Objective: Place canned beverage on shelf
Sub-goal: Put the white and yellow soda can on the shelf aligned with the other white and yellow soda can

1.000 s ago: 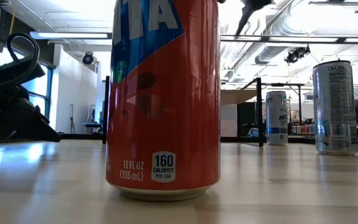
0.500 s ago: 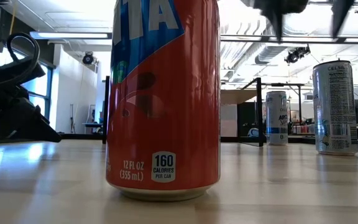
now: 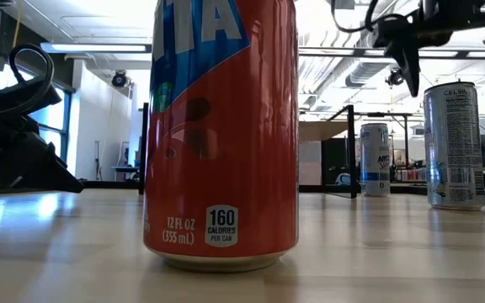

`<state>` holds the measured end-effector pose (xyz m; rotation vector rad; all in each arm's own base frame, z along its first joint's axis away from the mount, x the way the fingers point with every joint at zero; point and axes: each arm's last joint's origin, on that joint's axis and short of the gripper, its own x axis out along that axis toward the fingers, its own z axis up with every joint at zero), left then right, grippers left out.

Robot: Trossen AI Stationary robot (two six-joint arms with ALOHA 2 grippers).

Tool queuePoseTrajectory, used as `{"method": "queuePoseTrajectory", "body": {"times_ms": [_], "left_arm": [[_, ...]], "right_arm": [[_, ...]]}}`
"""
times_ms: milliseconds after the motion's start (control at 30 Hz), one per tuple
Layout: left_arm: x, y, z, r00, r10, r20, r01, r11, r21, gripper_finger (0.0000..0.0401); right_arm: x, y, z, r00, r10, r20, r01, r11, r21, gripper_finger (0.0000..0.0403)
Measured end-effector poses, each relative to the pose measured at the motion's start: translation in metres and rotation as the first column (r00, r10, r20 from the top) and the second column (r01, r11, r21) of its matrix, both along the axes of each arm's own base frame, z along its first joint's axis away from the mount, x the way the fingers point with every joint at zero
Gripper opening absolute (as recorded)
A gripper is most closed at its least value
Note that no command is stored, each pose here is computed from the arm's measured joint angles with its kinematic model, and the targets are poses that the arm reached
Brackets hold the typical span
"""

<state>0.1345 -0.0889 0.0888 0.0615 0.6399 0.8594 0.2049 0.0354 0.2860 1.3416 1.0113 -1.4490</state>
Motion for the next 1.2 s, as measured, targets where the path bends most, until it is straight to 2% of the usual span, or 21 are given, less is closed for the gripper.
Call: {"method": "queuePoseTrajectory", "body": {"times_ms": [100, 300, 433, 600, 833, 1000, 1200], "left_arm": [[0.000, 0.000, 0.000, 1.000, 0.000, 0.001, 0.000, 1.000, -0.002, 0.0400], [0.000, 0.000, 0.000, 1.000, 0.000, 0.002, 0.000, 1.000, -0.002, 0.0400], [0.000, 0.000, 0.000, 1.000, 0.000, 0.003, 0.000, 1.000, -0.003, 0.0400], [0.000, 0.000, 0.000, 1.000, 0.000, 0.004, 0.000, 1.000, -0.004, 0.0400], [0.000, 0.000, 0.000, 1.000, 0.000, 0.004, 0.000, 1.000, -0.004, 0.0400], [0.000, 0.000, 0.000, 1.000, 0.000, 0.005, 0.000, 1.000, -0.005, 0.0400], [0.000, 0.000, 0.000, 1.000, 0.000, 0.005, 0.000, 1.000, -0.005, 0.0400]], "right_arm": [[-0.002, -0.003, -0.006, 0.999, -0.026, 0.029, 0.026, 1.000, -0.003, 0.0400], [-0.003, -0.011, -0.012, 0.999, 0.000, 0.043, 0.001, 1.000, -0.005, 0.0398], [-0.003, -0.014, -0.017, 0.999, -0.007, 0.036, 0.007, 1.000, -0.006, 0.0383], [-0.004, -0.015, -0.025, 0.999, -0.012, 0.030, 0.012, 1.000, -0.005, 0.0336], [-0.002, -0.014, -0.026, 0.999, -0.020, 0.051, 0.020, 1.000, 0.001, 0.0246], [0.000, -0.014, -0.025, 0.997, -0.029, 0.066, 0.029, 1.000, 0.010, 0.0242], [0.009, -0.012, -0.018, 0.985, 0.070, 0.157, -0.076, 0.997, 0.033, 0.0242]]}}
